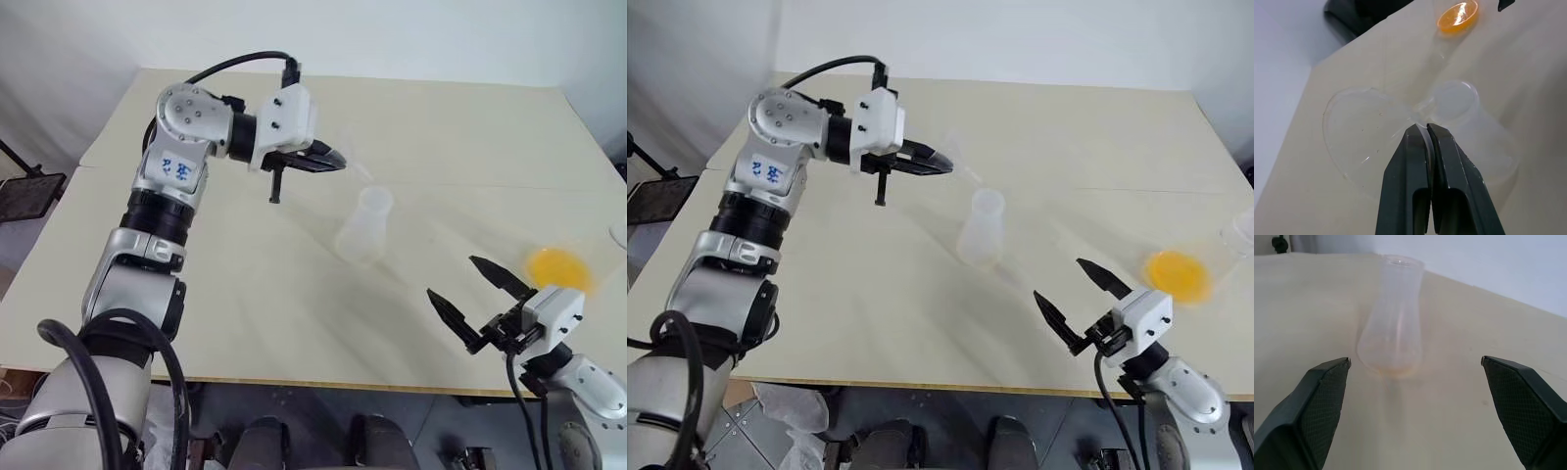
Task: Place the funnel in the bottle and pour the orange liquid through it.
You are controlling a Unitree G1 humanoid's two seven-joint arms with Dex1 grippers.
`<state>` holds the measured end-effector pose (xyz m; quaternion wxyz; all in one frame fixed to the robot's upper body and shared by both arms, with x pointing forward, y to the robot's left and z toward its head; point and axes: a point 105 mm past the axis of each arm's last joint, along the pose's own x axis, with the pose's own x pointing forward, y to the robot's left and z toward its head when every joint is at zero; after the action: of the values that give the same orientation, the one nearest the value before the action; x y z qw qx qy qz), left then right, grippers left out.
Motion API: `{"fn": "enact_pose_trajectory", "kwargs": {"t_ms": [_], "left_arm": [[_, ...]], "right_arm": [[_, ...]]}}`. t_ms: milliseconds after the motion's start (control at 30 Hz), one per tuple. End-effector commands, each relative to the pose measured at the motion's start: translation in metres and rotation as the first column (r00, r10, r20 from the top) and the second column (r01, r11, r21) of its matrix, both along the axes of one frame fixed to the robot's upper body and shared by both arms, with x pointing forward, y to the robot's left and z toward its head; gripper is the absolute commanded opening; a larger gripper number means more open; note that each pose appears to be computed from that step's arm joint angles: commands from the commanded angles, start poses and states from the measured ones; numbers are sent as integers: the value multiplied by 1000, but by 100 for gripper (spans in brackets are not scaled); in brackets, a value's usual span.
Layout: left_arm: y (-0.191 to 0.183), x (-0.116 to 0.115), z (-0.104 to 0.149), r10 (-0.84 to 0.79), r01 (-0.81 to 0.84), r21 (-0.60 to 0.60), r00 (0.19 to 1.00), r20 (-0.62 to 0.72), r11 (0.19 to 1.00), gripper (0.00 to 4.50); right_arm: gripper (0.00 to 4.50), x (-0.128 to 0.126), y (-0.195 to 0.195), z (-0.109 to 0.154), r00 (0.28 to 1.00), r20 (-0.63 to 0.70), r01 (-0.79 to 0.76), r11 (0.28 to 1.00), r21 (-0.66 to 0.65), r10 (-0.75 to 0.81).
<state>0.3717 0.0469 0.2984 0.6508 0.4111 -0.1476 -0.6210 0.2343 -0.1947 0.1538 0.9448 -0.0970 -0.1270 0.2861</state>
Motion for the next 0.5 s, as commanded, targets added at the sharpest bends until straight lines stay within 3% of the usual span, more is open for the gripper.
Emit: {"fn": "enact_pose_trajectory", "kwargs": {"t_ms": [33, 267, 500], "left_arm": [[-3, -2, 11, -16, 15, 23, 999, 40, 1000, 2], [-14, 1, -1, -37, 30, 151, 998, 42, 988, 2], [-31, 1, -3, -56, 50, 182, 998, 28, 982, 2]], "right_arm": [[450, -5, 5, 10, 998, 58, 8, 1000, 6, -9], [450, 1, 5, 22, 990, 129, 43, 997, 66, -51], [450, 3, 8, 32, 985, 164, 42, 995, 91, -56]]}}
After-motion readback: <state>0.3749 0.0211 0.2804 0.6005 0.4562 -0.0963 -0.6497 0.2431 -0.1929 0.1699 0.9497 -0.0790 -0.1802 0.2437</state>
